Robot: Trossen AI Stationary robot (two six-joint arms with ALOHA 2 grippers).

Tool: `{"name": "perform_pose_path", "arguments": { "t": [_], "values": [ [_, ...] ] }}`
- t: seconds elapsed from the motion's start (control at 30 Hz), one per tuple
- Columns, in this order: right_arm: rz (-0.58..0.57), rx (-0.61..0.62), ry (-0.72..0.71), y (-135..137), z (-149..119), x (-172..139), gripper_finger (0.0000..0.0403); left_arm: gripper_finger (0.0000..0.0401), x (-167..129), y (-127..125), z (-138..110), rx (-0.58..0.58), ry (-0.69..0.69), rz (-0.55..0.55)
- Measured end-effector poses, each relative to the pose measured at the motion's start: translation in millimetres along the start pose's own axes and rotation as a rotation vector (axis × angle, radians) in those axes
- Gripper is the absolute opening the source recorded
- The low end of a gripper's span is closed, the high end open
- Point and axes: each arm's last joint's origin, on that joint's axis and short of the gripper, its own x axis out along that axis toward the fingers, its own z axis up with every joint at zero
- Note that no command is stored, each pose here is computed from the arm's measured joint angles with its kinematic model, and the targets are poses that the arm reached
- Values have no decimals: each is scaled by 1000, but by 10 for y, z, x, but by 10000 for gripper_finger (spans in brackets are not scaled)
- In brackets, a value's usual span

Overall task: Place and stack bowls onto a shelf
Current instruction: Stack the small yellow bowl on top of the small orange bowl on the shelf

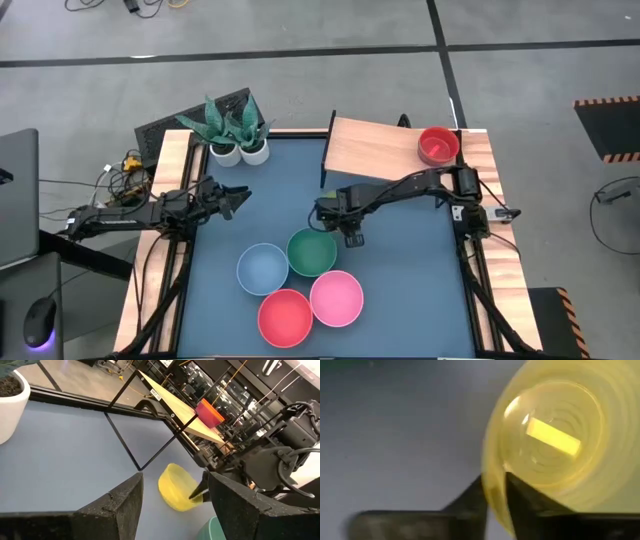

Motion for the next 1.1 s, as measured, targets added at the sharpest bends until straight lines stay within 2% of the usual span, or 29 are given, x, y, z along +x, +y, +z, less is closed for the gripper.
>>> {"name": "perform_pose_path", "arguments": {
  "t": [0.03, 0.07, 0.23, 0.4, 0.6, 0.73, 0.87, 1.0, 1.1],
  "values": [
    [1, 1, -1, 1, 1, -2, 40, 209, 0, 0, 0, -1, 0, 0],
    [5, 3, 0, 4, -1, -7, 25, 209, 0, 0, 0, -3, 0, 0],
    [58, 21, 7, 10, 11, -62, 22, 209, 0, 0, 0, -10, 0, 0],
    [173, 20, -13, 9, 68, -326, 22, 209, 0, 0, 0, -10, 0, 0],
    [274, 55, -213, -71, 79, -932, 22, 209, 0, 0, 0, -4, 0, 0],
    [347, 98, -357, -190, -25, -1366, 22, 209, 0, 0, 0, -11, 0, 0],
    [404, 85, -527, -243, -182, -1854, 22, 209, 0, 0, 0, -16, 0, 1],
    [361, 78, -719, -264, -366, -2346, 22, 209, 0, 0, 0, -20, 0, 0],
    [214, 137, -840, -294, -560, -2691, 22, 209, 0, 0, 0, -21, 0, 0]
  ]
}}
